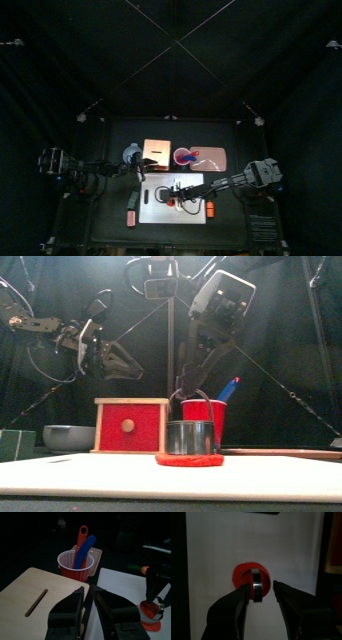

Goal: Get the cutter from the drawer then cut the dough then place the extra dough in the bowl
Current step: Cut the dough

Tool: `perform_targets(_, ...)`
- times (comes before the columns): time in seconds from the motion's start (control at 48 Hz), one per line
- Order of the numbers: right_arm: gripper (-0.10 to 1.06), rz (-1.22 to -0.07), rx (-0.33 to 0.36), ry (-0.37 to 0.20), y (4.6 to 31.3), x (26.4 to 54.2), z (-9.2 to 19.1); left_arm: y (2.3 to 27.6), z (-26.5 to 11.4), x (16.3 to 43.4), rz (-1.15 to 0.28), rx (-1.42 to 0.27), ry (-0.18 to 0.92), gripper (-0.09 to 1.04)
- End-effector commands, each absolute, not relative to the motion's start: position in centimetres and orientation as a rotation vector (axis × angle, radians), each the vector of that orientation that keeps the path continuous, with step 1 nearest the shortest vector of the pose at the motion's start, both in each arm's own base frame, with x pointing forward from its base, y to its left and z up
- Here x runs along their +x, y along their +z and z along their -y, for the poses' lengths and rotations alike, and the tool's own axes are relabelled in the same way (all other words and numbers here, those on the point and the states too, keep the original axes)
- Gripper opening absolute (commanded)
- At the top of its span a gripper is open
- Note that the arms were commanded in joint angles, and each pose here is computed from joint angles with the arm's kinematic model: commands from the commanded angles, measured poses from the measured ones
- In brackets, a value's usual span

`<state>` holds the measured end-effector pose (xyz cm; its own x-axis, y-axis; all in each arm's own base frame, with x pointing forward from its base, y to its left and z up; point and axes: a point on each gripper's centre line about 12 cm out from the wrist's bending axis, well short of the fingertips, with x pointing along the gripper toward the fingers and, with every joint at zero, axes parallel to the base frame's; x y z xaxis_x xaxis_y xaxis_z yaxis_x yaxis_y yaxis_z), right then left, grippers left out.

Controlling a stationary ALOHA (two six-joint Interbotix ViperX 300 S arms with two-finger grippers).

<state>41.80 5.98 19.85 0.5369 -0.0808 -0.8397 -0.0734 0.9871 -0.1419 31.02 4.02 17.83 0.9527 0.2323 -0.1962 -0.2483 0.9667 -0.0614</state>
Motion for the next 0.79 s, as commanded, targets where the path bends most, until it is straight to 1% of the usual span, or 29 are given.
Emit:
perform_targets(0.021, 0.79, -0.909, -0.171, 0.014, 22.6, 40.5, -5.9, 18.9, -2.2, 31.8, -0.148, -0.069, 0.180, 0.90)
perform_targets(0.083, 0.79, -0.871, -0.173, 0.029, 22.3, 39.5, -5.6, 18.9, -1.2, 31.9, -0.142, -0.063, 0.145, 0.97)
perform_targets(0.146, 0.79, -0.795, -0.159, 0.068, 22.2, 38.7, -5.9, 18.8, 0.0, 32.0, -0.130, -0.062, 0.112, 1.03)
perform_targets(0.188, 0.79, -0.715, -0.139, 0.102, 22.3, 38.0, -6.1, 18.7, 0.6, 32.1, -0.124, -0.063, 0.097, 1.04)
perform_targets(0.229, 0.79, -0.660, -0.123, 0.125, 22.3, 37.4, -6.1, 18.4, 1.3, 32.2, -0.125, -0.066, 0.084, 1.04)
perform_targets(0.333, 0.79, -0.558, -0.093, 0.143, 21.9, 35.8, -5.1, 17.5, 2.7, 32.6, -0.129, -0.087, 0.076, 1.04)
perform_targets(0.396, 0.79, -0.511, -0.089, 0.157, 21.0, 34.6, -4.5, 16.5, 3.5, 33.1, -0.142, -0.098, 0.083, 1.04)
perform_targets(0.458, 0.79, -0.478, -0.090, 0.172, 20.1, 33.7, -4.1, 15.4, 4.3, 33.5, -0.159, -0.091, 0.091, 1.04)
perform_targets(0.562, 0.79, -0.474, -0.115, 0.207, 17.7, 32.7, -3.7, 13.9, 5.8, 34.7, -0.171, -0.049, 0.100, 1.04)
perform_targets(0.688, 0.79, -0.431, -0.097, 0.232, 16.5, 33.0, -3.4, 12.3, 8.1, 36.7, -0.180, 0.002, 0.114, 1.04)
perform_targets(0.792, 0.79, -0.414, -0.090, 0.249, 15.8, 33.6, -3.5, 11.6, 9.2, 37.6, -0.191, 0.010, 0.122, 1.04)
